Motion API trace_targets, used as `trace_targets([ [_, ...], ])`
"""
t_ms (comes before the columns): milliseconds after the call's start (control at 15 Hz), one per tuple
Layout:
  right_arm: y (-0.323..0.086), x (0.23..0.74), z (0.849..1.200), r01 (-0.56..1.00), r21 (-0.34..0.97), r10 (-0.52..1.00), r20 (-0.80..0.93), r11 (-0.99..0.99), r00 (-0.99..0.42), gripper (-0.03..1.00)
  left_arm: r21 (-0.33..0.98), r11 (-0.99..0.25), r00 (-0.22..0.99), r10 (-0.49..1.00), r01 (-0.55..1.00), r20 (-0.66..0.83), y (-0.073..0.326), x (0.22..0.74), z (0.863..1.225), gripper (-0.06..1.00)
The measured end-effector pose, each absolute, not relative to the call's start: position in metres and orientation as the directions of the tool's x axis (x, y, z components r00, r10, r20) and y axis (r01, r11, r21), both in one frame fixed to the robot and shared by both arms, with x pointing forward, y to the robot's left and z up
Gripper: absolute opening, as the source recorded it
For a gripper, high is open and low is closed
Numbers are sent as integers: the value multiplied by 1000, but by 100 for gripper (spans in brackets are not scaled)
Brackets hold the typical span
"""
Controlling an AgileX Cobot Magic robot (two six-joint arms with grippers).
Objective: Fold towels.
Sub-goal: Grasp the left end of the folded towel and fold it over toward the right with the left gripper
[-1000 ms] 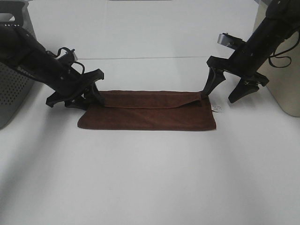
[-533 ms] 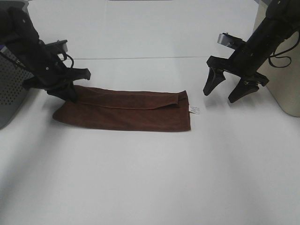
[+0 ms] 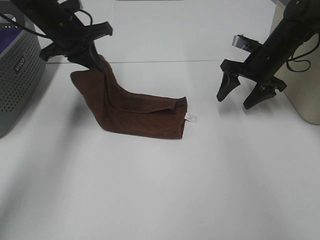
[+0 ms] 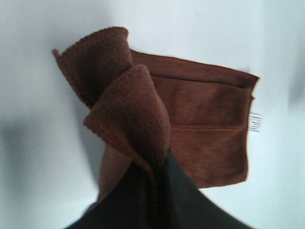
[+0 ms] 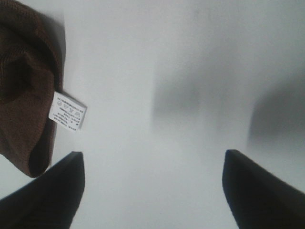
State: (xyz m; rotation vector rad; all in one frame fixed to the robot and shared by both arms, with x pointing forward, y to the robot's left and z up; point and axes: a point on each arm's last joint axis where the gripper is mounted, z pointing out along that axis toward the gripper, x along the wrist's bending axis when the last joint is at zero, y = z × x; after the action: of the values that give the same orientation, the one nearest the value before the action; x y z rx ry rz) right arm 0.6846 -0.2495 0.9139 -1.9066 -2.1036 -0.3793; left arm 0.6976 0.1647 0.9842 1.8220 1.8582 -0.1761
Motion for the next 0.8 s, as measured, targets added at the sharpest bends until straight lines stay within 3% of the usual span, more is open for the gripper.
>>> trace_targets([
  [533, -248, 685, 915, 996, 15, 916, 393, 83, -83, 75, 245, 30, 111, 836, 969, -538, 48, 689, 933, 5],
  [800, -248, 686, 915, 997, 15, 915, 395, 82, -81, 75, 222, 20, 106, 834, 975, -541, 32, 688, 918, 31],
])
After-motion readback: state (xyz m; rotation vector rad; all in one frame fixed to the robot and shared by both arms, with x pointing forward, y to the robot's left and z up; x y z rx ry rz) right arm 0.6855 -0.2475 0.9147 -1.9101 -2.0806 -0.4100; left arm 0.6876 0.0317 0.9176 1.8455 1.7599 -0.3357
